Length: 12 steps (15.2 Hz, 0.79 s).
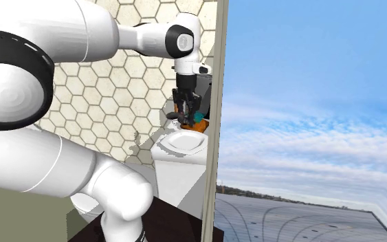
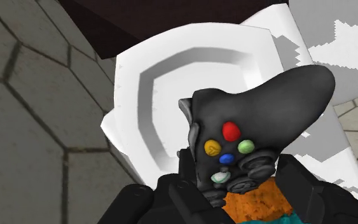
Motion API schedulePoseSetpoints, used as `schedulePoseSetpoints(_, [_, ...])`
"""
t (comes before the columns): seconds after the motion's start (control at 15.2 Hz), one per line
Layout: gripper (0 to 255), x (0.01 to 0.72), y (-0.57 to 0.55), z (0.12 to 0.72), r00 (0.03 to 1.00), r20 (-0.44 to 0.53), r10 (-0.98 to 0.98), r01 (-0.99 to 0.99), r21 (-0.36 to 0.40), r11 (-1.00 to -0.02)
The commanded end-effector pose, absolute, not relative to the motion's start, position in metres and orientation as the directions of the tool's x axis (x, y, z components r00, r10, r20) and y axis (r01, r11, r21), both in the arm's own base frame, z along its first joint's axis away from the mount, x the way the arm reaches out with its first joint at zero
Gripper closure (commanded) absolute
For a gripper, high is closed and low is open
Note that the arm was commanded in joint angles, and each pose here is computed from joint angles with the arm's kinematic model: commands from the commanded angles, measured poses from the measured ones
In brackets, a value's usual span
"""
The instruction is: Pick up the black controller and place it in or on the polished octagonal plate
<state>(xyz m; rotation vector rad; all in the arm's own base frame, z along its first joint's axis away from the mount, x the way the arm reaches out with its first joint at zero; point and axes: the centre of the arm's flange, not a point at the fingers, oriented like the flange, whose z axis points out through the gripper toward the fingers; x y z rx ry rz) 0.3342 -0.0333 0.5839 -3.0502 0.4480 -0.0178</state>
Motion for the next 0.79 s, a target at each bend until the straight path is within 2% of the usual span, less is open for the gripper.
schedulePoseSetpoints(0.0, [255, 0.331, -0.04, 0.578, 0.958, 0.003, -0.287, -0.286, -0.06, -0.956])
schedulePoseSetpoints(0.73, [255, 0.331, -0.04, 0.52, 0.958, 0.003, -0.287, -0.286, -0.06, -0.956])
